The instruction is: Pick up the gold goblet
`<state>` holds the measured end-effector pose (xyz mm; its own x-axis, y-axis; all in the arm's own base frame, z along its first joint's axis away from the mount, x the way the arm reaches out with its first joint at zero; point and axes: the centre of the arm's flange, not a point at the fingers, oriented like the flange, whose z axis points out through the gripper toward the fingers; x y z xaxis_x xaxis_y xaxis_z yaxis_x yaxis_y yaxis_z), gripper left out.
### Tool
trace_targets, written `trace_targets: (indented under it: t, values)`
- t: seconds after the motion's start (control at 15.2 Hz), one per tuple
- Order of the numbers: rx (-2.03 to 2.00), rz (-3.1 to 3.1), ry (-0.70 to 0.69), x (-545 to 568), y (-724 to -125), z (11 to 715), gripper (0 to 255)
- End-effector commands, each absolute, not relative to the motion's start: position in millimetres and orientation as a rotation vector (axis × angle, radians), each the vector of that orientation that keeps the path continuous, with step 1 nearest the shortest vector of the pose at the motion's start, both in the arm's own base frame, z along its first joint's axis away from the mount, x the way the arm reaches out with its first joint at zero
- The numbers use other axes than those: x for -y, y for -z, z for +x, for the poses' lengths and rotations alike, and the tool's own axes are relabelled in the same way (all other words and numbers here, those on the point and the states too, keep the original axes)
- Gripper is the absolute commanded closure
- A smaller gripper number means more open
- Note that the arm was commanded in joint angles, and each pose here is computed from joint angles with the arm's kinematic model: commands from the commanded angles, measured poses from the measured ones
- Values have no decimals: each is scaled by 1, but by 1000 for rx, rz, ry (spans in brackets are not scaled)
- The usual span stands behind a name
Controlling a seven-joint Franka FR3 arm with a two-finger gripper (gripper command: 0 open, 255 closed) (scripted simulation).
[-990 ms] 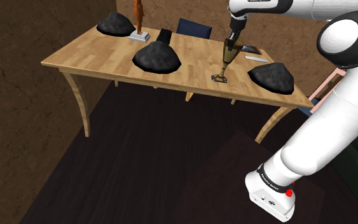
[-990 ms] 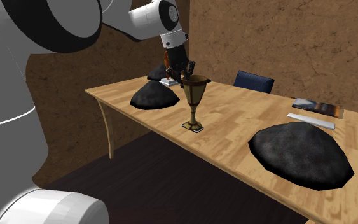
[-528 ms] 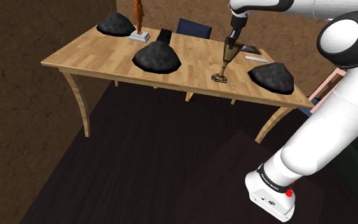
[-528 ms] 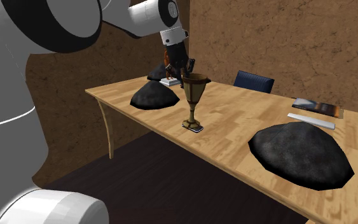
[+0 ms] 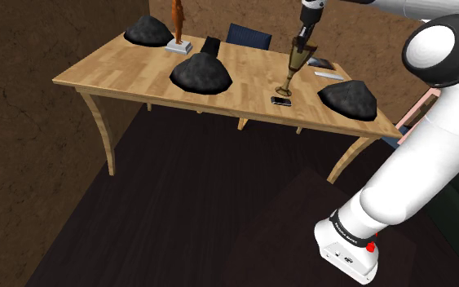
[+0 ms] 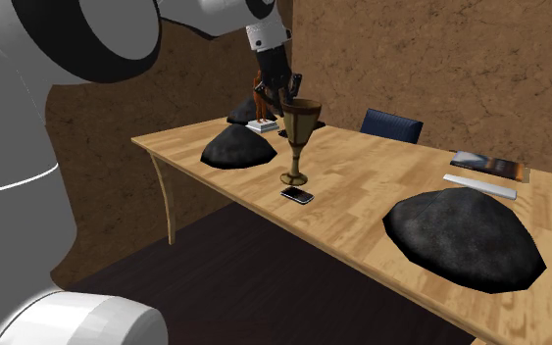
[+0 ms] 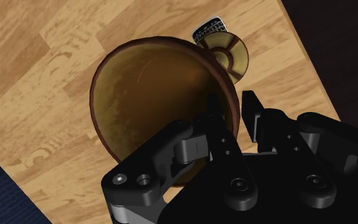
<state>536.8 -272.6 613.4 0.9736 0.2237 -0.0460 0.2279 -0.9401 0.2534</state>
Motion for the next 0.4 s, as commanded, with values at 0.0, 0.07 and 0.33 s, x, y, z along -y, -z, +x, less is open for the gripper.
trace_targets:
  t: [0.0,0.07,0.33]
  values:
    - [-333,2862,23,272,-623,536,255]
    - [-333,2862,23,272,-629,536,255]
    - [-333,2862,23,272,-640,536,255]
